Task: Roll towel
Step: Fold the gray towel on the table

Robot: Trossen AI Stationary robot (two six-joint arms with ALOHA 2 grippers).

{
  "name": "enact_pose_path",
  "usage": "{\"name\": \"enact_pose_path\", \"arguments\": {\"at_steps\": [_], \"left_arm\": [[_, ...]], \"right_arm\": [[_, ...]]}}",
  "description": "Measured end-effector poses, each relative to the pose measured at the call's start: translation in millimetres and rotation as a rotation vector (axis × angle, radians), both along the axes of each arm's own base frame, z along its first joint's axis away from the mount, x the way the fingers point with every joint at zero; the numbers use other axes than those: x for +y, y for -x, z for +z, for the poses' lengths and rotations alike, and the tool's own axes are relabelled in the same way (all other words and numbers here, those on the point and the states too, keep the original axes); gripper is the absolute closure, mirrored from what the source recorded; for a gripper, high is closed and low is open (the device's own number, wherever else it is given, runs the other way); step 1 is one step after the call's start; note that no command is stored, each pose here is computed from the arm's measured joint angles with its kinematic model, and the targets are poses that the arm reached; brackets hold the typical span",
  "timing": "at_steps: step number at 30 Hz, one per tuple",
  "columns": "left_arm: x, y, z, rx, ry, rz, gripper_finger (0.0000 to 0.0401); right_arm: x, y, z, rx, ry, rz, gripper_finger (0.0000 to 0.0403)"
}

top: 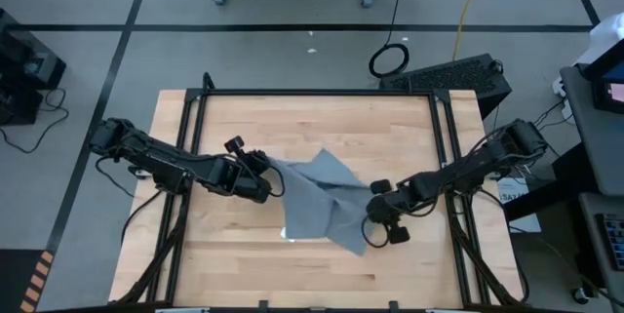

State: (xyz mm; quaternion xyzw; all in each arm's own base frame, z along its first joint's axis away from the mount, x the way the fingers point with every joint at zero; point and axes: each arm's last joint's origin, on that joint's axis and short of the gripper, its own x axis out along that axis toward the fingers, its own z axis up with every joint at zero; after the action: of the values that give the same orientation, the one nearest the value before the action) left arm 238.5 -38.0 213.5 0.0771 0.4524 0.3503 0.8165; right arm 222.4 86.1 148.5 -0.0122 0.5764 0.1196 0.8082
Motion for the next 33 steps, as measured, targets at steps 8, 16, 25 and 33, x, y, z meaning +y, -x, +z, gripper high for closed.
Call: {"name": "enact_pose_path", "arguments": {"at_steps": [8, 16, 25, 33], "left_arm": [[2.7, 8.1, -7.8, 0.045, -0.027, 0.030, 0.0392], [6.2, 9.0, -5.7, 0.103, -0.161, -0.011, 0.0339], [-8.8, 4.0, -8.4, 0.039, 0.068, -0.067, 0.0193], [-60.8, 0.1, -5.1, -0.098, 0.266, -0.308, 0.0151]], "right_arm": [[5.4, 15.9, -1.4, 0.130, 0.018, -0.074, 0.0376], [24.3, 24.5, -1.1, 0.144, -0.012, -0.100, 0.0356], [49.3, 28.6, 1.9, 0.025, -0.028, -0.148, 0.0355], [84.2, 24.8, 14.0, -0.269, -0.129, -0.154, 0.0309]]}}
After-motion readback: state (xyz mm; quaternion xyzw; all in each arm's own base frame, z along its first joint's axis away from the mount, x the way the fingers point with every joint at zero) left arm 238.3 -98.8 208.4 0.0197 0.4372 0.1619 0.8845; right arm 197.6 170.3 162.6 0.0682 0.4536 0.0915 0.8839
